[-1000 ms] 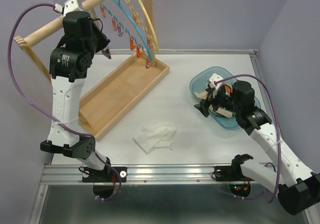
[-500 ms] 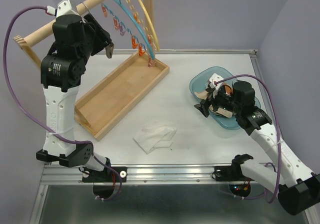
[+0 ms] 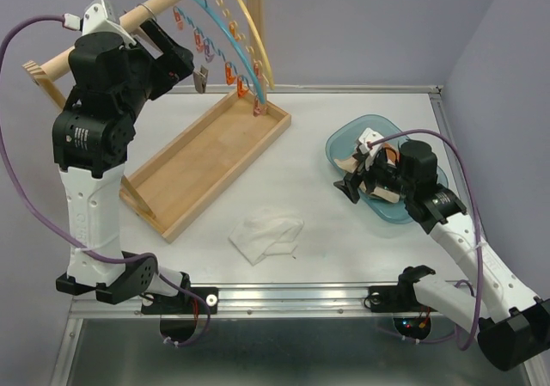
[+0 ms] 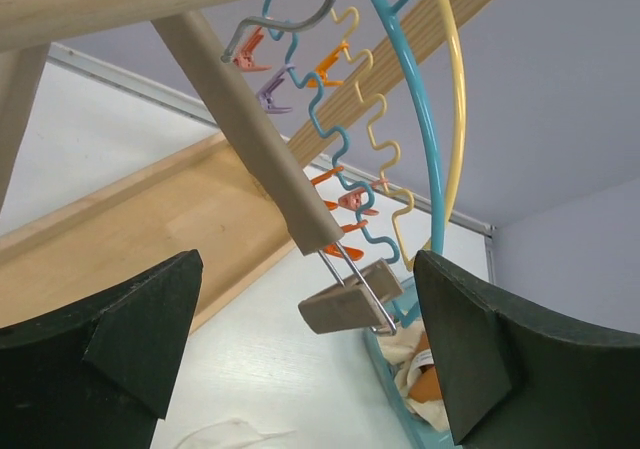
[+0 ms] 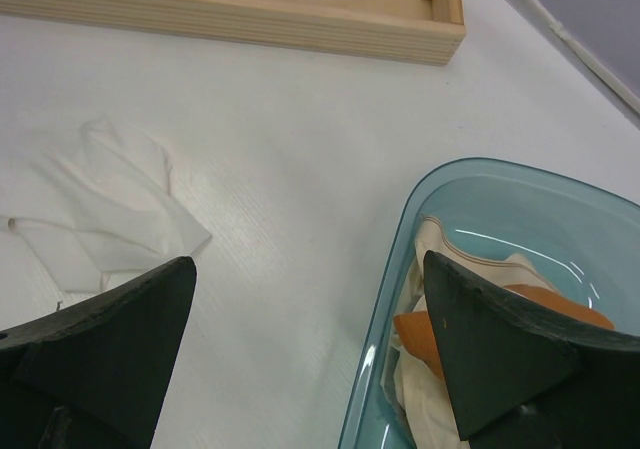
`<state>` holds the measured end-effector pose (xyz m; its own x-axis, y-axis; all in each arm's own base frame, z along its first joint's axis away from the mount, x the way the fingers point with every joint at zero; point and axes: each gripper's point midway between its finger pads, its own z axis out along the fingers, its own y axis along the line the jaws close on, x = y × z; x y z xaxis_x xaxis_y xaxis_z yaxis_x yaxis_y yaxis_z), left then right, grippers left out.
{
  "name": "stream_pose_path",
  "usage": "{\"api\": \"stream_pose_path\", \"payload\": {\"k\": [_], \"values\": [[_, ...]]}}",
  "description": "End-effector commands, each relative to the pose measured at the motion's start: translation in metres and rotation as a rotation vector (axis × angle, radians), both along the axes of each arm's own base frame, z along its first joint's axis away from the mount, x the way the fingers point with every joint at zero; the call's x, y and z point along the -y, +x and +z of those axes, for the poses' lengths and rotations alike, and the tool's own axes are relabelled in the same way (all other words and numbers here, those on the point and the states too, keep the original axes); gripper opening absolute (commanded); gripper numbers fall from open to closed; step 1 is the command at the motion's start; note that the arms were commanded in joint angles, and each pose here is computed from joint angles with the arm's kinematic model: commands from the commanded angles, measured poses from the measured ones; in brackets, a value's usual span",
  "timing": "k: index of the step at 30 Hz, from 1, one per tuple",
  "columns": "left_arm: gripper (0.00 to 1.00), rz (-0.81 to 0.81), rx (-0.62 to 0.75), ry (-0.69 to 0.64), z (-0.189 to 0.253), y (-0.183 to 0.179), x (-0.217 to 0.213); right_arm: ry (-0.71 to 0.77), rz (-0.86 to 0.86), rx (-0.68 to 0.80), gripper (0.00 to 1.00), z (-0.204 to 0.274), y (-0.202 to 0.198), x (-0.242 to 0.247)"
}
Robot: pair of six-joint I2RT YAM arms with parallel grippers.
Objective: Remove the underwear clipped to the hanger
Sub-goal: Place the hanger at the clothesline, then pick up the underwear from the center of the board.
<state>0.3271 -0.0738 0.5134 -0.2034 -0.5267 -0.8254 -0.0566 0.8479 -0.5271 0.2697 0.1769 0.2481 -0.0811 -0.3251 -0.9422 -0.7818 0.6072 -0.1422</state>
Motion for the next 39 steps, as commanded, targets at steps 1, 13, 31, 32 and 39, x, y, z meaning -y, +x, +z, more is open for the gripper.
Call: {"api": "stream_pose_path", "payload": {"k": [1, 13, 31, 32, 39], "values": [[0.99, -0.062, 0.137, -0.055, 0.042, -0.028, 0.005, -0.004, 0.042, 0.04, 1.0, -0.001, -0.004, -0.003], [0.99, -0.323, 0.386, 0.033, 0.082, -0.084, 0.031, -0.054, 0.352, 0.192, 1.0, -0.019, -0.05, -0.019], [0.99, -0.708, 0.733, 0.29, -0.017, -0.183, 0.067, -0.172, 0.872, 0.107, 1.0, -0.108, -0.103, -0.068], [0.99, -0.717, 0.73, 0.308, -0.028, -0.182, 0.068, -0.199, 0.89, 0.065, 1.0, -0.122, -0.102, -0.074], [0.99, -0.77, 0.774, 0.346, -0.07, -0.21, 0.069, -0.398, 0.98, 0.029, 1.0, -0.155, -0.098, -0.127]]}}
